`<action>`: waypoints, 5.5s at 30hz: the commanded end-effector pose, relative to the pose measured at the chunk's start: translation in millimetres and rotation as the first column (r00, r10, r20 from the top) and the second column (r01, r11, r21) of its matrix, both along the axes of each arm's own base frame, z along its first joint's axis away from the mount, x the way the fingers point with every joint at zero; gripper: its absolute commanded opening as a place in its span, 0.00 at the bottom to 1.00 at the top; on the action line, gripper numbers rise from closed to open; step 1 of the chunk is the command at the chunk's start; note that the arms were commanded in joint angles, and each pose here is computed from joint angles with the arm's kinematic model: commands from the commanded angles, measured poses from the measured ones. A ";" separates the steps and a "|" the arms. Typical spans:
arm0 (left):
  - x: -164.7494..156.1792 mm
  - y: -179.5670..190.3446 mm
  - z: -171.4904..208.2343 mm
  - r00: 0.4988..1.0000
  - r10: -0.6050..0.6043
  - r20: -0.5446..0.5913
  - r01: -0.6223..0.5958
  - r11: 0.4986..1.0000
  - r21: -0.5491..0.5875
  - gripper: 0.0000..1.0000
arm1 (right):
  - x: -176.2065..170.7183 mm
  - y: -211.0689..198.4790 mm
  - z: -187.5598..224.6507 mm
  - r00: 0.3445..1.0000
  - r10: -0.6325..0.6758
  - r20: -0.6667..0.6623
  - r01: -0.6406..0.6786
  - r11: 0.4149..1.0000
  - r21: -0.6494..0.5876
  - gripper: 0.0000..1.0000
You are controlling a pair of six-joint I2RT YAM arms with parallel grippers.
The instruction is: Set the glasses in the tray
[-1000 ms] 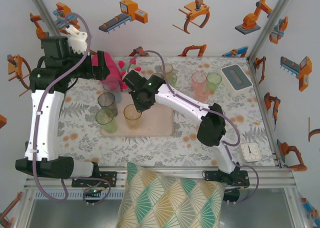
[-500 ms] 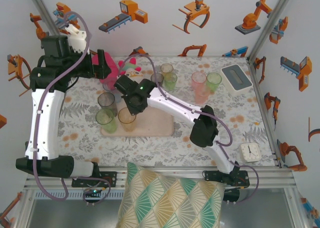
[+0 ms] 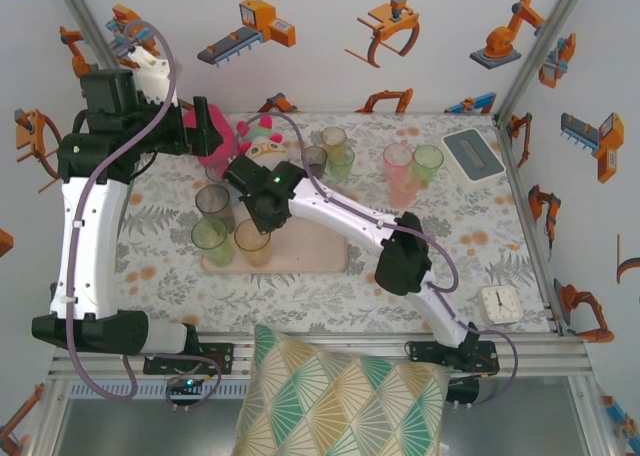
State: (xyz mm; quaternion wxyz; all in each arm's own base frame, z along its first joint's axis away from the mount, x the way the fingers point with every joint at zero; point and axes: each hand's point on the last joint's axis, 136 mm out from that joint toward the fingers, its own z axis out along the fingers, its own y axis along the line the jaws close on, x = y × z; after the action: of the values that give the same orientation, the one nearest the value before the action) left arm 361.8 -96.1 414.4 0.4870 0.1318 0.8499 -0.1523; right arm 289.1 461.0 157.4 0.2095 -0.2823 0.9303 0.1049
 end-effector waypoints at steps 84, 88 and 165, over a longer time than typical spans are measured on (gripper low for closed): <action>-89.6 -25.4 4.8 0.952 -0.302 0.049 0.300 0.953 0.041 0.97 | -37.0 -292.2 138.6 0.794 -0.542 0.277 0.495 0.840 0.224 0.99; -90.7 -27.8 -2.8 0.947 -0.320 0.025 0.319 0.947 0.037 0.97 | -52.7 -335.6 132.0 0.735 -0.621 0.271 0.565 0.782 0.263 0.99; -55.1 -42.9 -20.9 0.939 -0.329 -0.102 0.323 0.944 -0.072 1.00 | -31.5 -408.0 -1.3 0.672 -0.739 0.052 0.741 0.670 -0.052 0.51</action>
State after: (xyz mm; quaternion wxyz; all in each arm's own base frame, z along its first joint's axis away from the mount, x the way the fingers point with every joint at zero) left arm 311.9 -136.5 388.0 0.4037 0.2460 0.8450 -0.2500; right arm 254.4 53.0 160.7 0.2372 0.1140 0.9644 -0.0264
